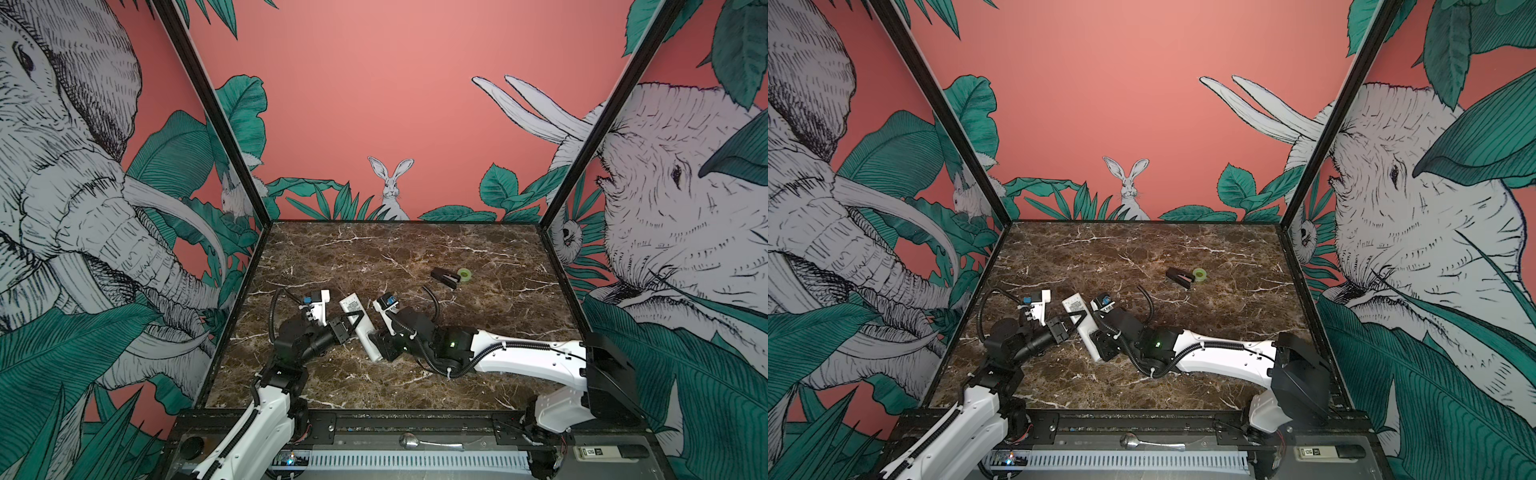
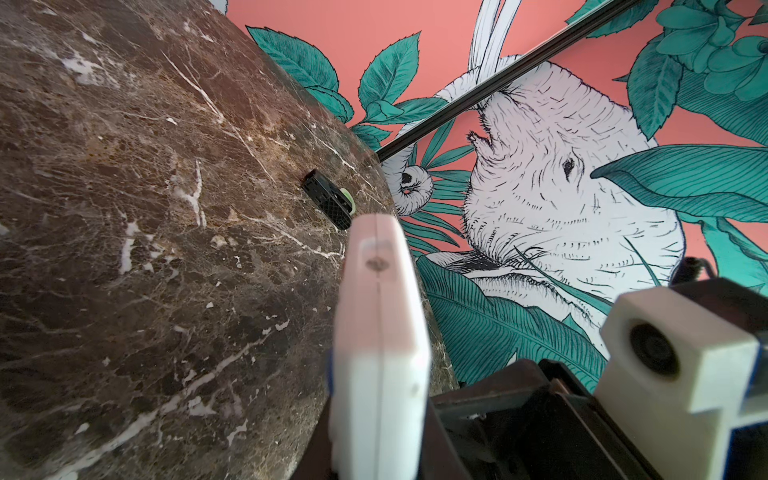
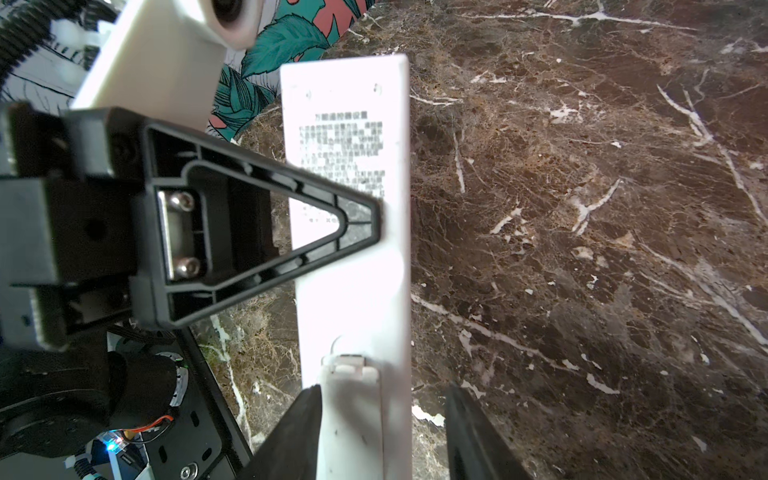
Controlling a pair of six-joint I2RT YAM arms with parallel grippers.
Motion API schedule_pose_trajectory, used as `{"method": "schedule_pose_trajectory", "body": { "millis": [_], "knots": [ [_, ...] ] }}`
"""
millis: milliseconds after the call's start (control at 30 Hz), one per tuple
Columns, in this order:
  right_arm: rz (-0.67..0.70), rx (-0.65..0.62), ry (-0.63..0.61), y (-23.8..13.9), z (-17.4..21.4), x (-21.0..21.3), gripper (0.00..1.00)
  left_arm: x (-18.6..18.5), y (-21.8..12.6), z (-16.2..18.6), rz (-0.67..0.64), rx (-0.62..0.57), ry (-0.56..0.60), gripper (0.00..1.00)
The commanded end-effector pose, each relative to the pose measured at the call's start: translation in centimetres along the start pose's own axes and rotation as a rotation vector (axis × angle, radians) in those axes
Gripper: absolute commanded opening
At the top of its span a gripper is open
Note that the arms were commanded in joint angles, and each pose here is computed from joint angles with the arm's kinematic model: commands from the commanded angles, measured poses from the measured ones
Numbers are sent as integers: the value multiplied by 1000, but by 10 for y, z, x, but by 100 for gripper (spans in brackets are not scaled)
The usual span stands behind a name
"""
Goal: Load the batteries into the remote control
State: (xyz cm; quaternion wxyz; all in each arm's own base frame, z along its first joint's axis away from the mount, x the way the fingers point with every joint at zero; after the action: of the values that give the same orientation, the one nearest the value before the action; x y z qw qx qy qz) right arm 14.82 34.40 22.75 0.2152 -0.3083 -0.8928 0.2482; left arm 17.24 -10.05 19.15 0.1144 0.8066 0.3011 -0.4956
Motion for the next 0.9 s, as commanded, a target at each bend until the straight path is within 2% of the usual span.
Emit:
{"method": "schedule_pose_trajectory", "body": {
  "millis": [0, 867],
  "knots": [
    [3, 6, 28, 3, 3, -4, 49, -7, -1, -2, 39, -19, 17, 0],
    [17, 71, 54, 21, 20, -13, 45, -7, -2, -2, 40, -19, 17, 0]
  ]
}}
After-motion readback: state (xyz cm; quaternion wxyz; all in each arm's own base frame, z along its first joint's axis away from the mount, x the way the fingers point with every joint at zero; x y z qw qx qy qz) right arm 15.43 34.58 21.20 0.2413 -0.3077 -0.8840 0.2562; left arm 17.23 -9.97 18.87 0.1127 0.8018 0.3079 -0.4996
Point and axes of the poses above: each gripper's point midway between its finger pads, its own y axis out along the fingers, its own x axis along the line the jaws close on, z = x × y, the point moved 9 cm from there along -y, back along the fingers, and after that the axes turned 3 degrees about -y, right-handed, at the moved point
